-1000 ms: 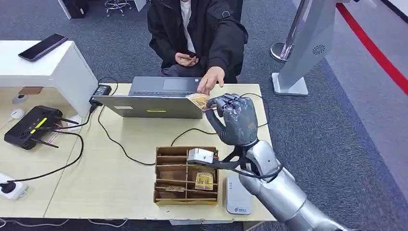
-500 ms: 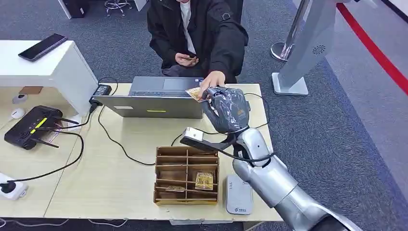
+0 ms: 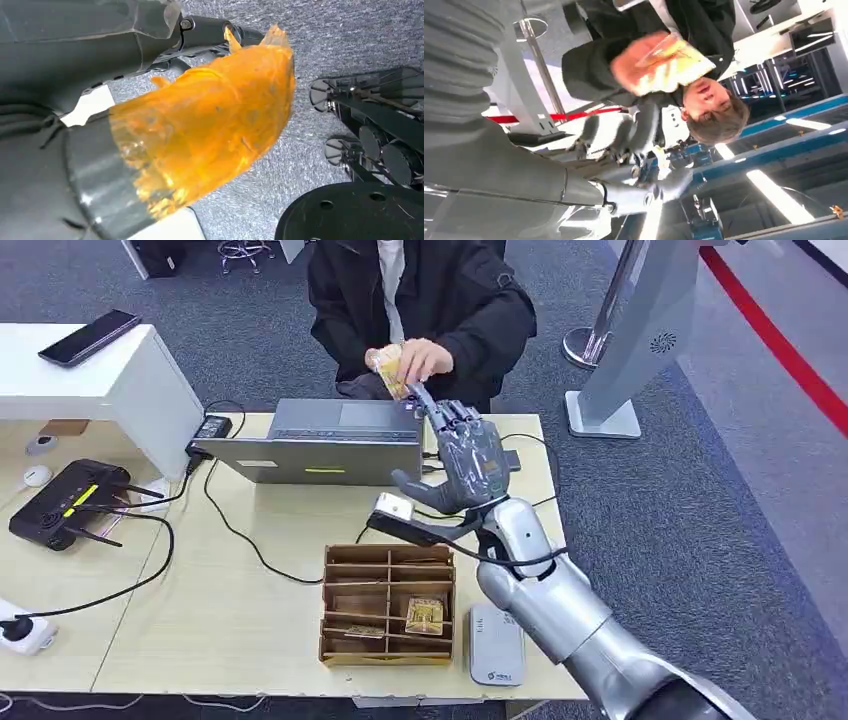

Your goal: Pass the card to the sensor for recognition and then transmit it.

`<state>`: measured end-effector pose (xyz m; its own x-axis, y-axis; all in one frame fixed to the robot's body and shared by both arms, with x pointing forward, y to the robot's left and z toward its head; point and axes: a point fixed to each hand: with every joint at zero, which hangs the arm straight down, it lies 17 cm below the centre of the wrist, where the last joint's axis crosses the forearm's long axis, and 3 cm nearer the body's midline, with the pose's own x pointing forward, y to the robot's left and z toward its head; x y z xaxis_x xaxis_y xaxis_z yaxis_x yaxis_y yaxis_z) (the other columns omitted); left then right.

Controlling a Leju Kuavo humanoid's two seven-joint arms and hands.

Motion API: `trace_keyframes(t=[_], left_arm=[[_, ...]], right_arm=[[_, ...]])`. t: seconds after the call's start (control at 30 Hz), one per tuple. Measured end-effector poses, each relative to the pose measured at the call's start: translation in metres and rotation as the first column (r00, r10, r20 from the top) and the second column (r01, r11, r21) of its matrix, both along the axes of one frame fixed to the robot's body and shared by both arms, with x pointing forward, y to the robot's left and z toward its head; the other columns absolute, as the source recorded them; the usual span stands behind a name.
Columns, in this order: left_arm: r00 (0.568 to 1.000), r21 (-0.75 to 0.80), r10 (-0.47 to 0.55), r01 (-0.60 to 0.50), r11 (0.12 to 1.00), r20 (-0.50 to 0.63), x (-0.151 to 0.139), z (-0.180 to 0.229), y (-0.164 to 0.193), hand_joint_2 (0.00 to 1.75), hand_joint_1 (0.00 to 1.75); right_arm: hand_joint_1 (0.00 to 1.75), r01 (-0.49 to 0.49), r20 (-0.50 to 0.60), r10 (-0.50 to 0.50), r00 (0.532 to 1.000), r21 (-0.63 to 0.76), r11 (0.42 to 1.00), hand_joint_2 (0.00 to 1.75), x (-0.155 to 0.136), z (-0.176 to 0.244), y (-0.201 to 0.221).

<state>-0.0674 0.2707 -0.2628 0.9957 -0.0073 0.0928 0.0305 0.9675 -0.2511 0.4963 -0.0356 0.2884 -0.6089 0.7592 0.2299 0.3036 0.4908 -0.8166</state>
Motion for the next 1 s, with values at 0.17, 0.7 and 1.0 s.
trace_keyframes(t=[0.17,0.7,1.0], left_arm=[[1.000,0.003,0.004,-0.004,1.000,0.000,0.000,0.000,0.000,0.00,0.00],[0.994,0.191,-0.076,0.060,0.980,0.079,0.031,-0.015,-0.006,0.00,0.00],[0.947,0.500,-0.176,0.020,0.866,0.267,0.160,-0.005,-0.040,0.00,0.00]], right_arm=[[0.00,0.000,-0.001,0.000,1.000,0.000,1.000,0.00,0.000,0.000,0.001],[0.00,-0.193,0.037,0.191,0.981,0.318,0.928,0.00,-0.065,0.026,-0.002],[0.00,-0.297,0.061,0.315,0.947,0.531,0.794,0.00,-0.125,0.043,-0.016]])
